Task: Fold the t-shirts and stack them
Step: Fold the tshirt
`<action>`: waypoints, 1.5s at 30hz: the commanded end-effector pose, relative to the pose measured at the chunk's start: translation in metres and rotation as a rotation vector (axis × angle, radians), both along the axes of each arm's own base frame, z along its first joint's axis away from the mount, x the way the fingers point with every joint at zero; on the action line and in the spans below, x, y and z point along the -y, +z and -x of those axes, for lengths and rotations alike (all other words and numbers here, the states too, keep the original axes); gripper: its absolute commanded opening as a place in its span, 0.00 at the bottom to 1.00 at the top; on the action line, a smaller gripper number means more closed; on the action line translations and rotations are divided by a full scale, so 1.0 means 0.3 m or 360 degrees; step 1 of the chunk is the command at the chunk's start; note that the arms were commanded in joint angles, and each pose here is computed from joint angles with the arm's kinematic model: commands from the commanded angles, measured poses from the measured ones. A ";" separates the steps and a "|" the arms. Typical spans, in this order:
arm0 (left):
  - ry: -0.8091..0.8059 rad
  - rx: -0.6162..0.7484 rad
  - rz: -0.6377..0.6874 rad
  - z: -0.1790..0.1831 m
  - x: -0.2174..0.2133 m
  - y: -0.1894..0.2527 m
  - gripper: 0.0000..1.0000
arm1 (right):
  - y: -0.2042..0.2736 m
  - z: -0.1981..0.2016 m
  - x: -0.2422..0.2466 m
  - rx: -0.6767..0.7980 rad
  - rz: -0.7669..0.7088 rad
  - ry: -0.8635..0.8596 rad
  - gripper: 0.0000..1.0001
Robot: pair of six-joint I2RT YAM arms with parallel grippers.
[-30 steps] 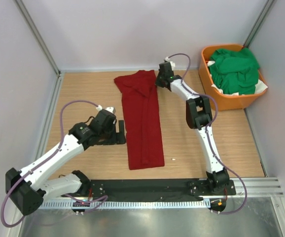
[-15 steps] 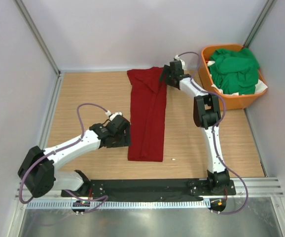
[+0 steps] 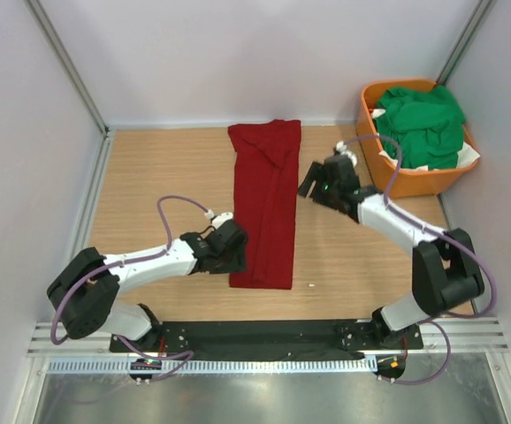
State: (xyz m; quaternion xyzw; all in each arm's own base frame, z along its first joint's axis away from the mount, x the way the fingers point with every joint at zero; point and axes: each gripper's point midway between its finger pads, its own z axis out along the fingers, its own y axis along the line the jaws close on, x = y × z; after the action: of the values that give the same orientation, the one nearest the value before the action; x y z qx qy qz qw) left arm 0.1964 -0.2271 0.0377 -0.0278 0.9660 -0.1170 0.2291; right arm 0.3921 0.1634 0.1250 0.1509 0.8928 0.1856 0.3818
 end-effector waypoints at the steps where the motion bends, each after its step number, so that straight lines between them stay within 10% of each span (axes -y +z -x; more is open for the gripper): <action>1: 0.0021 0.0051 0.0036 0.015 0.037 -0.005 0.57 | -0.139 0.239 -0.106 -0.0193 -0.0078 0.0106 0.73; 25: 0.0011 0.0110 -0.0078 0.091 -0.021 -0.099 0.52 | -0.356 0.778 -0.228 -0.0493 -0.0009 0.0184 0.44; 32: -0.0012 0.0093 -0.0087 0.096 -0.016 -0.119 0.27 | -0.393 0.766 -0.216 -0.0469 0.0073 0.0160 0.19; 35: -0.0024 0.0096 -0.0084 0.097 -0.015 -0.113 0.00 | -0.383 0.762 -0.191 -0.0456 0.0126 0.0139 0.01; 45: 0.0079 0.0167 0.0024 0.108 -0.061 0.002 0.00 | -0.293 0.803 -0.103 -0.0381 0.0073 0.0097 0.01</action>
State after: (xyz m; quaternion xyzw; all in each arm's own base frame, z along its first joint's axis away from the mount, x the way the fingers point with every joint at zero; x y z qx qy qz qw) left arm 0.1675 -0.2302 0.0397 -0.0354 0.9480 -0.1513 0.2779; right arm 0.1556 0.2221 0.0481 0.1255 0.9361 0.2024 0.2589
